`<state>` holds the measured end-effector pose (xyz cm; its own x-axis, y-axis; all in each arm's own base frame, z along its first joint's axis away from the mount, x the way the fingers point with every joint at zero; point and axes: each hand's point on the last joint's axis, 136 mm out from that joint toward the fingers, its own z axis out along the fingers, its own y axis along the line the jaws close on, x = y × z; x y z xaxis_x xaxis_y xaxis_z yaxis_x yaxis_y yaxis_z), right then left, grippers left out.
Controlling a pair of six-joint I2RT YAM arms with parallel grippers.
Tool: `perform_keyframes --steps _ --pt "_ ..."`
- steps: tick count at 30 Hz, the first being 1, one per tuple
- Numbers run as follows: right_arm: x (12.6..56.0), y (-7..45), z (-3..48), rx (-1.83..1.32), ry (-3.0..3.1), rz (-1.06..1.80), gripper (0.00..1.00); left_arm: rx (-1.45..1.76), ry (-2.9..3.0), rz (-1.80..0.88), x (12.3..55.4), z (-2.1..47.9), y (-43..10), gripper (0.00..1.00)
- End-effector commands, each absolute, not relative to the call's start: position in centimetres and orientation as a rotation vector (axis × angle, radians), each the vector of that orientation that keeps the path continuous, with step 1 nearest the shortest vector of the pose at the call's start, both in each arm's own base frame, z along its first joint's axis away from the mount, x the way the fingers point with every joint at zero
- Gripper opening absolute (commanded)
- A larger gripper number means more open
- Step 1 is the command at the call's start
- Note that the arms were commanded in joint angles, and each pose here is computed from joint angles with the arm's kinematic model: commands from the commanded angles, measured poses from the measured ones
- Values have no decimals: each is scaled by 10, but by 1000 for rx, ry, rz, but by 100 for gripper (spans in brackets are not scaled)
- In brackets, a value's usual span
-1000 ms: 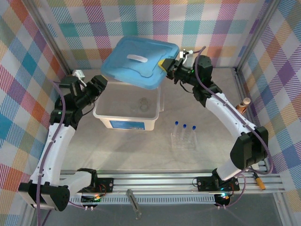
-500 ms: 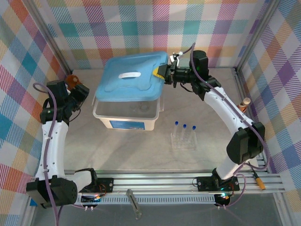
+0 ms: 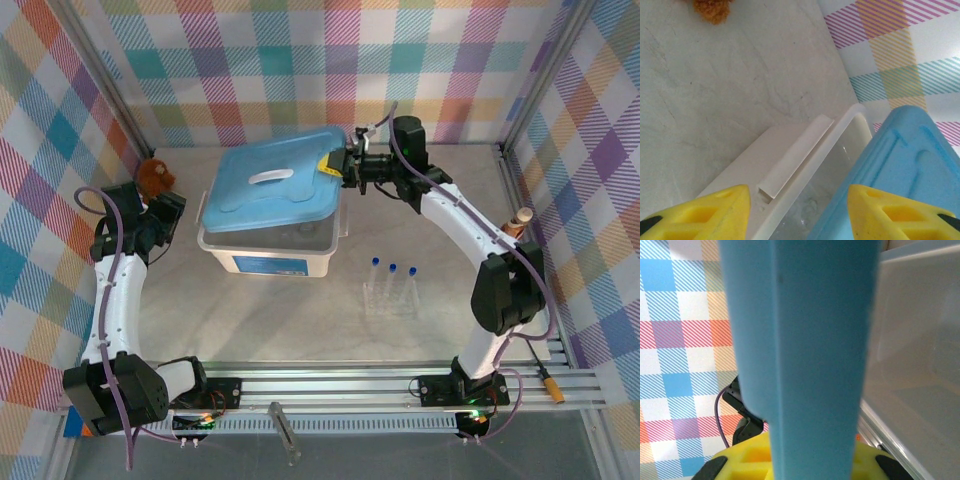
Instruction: Organize the chemistry lab equipment
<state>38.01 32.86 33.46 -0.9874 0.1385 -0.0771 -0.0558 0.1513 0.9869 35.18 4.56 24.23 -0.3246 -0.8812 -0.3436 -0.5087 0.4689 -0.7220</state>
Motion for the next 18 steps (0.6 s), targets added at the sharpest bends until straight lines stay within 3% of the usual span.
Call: perform_keyframes --steps 1,18 --pt "374 342 350 -32 2204 2007 0 -1185 1948 -663 355 239 53 53" --pt "370 346 322 0 2260 1990 0 -1205 1940 -676 361 229 56 53"
